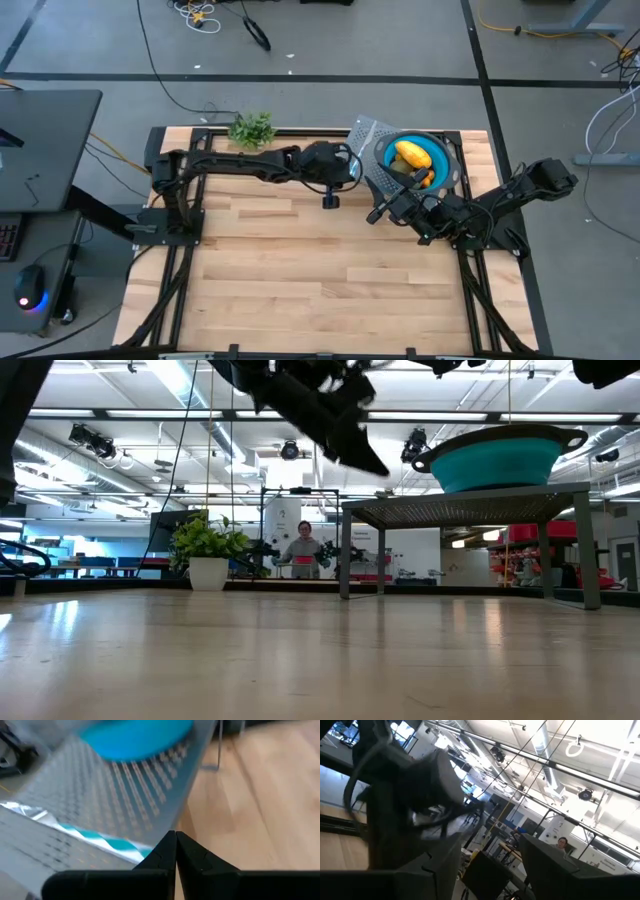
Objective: Pick & Place Fruit
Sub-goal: Return to Home Position
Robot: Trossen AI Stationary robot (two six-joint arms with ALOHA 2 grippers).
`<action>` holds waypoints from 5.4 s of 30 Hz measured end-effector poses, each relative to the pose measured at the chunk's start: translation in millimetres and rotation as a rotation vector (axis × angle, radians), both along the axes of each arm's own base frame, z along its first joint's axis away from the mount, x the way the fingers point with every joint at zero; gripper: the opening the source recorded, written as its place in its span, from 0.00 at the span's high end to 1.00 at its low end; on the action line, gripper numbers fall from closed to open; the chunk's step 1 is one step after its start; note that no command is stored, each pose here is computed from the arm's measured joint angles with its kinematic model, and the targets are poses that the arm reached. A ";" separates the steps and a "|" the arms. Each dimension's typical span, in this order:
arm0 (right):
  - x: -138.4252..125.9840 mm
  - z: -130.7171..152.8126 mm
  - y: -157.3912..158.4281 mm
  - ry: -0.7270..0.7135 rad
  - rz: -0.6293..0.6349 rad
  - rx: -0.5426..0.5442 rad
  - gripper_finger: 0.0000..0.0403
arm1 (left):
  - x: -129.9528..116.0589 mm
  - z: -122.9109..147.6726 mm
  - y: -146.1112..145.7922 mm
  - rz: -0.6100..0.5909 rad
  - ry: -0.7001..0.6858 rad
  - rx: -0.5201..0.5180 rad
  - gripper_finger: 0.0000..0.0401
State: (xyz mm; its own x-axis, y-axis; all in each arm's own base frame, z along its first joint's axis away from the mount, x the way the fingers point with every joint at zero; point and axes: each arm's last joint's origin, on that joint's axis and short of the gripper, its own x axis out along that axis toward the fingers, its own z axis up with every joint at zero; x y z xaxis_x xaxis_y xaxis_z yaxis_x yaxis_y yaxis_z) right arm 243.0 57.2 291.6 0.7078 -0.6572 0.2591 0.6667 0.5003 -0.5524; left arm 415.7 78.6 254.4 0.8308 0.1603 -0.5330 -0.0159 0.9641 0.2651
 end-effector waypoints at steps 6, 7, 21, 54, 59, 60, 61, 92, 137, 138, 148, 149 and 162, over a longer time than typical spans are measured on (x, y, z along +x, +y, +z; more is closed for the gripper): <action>0.0 0.0 0.0 0.000 0.002 -0.001 0.47 | -21.6 44.8 -4.7 0.001 -0.090 0.015 0.99; 0.0 0.0 0.1 0.000 0.002 -0.001 0.47 | -25.8 50.6 -5.5 0.003 -0.095 0.012 0.99; 2.5 -3.9 5.6 -0.037 0.108 0.050 0.47 | -52.1 13.5 -13.6 -0.049 -0.120 -0.108 0.99; -34.1 21.2 20.4 0.221 0.736 0.568 0.85 | -228.8 19.5 -68.4 0.039 -0.550 -0.185 0.98; -51.8 23.7 23.1 0.272 0.767 0.584 0.95 | -246.1 14.4 -76.0 0.012 -0.621 -0.190 0.98; -55.7 23.3 22.5 0.286 0.764 0.584 0.96 | -250.0 11.0 -76.8 0.012 -0.626 -0.189 0.99; -59.1 22.3 21.6 0.282 0.759 0.582 0.96 | -251.2 7.3 -77.1 0.016 -0.626 -0.186 0.99; -140.1 -66.9 -11.3 0.057 1.086 0.541 0.96 | -258.4 -1.4 -77.0 -0.001 -0.620 -0.152 0.97; -150.1 -112.5 -33.2 -0.046 0.976 0.572 0.96 | -318.4 -67.4 -76.4 -0.005 -0.810 -0.250 0.99; -150.0 -112.8 -33.2 -0.043 0.975 0.575 0.96 | -320.0 -66.2 -76.5 -0.013 -0.826 -0.247 0.99; -150.0 -114.2 -32.2 -0.035 1.010 0.631 0.96 | -319.9 -69.5 -76.7 -0.017 -0.790 -0.231 0.99; -150.0 -114.5 -32.2 -0.032 1.009 0.633 0.96 | -319.9 -69.8 -76.7 -0.017 -0.788 -0.232 0.99; -149.8 -115.5 -32.4 -0.010 0.993 0.592 0.96 | -318.7 -77.4 -76.0 0.018 -0.718 -0.245 0.99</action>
State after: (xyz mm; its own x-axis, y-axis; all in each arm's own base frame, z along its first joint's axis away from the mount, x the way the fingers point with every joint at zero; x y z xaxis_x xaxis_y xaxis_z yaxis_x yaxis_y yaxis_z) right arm 93.1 24.8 176.1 0.9803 0.1673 0.1048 -0.1624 0.9853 -0.0533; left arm 97.1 2.6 177.0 0.9855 0.1238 0.1160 -0.1201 0.9920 -0.0383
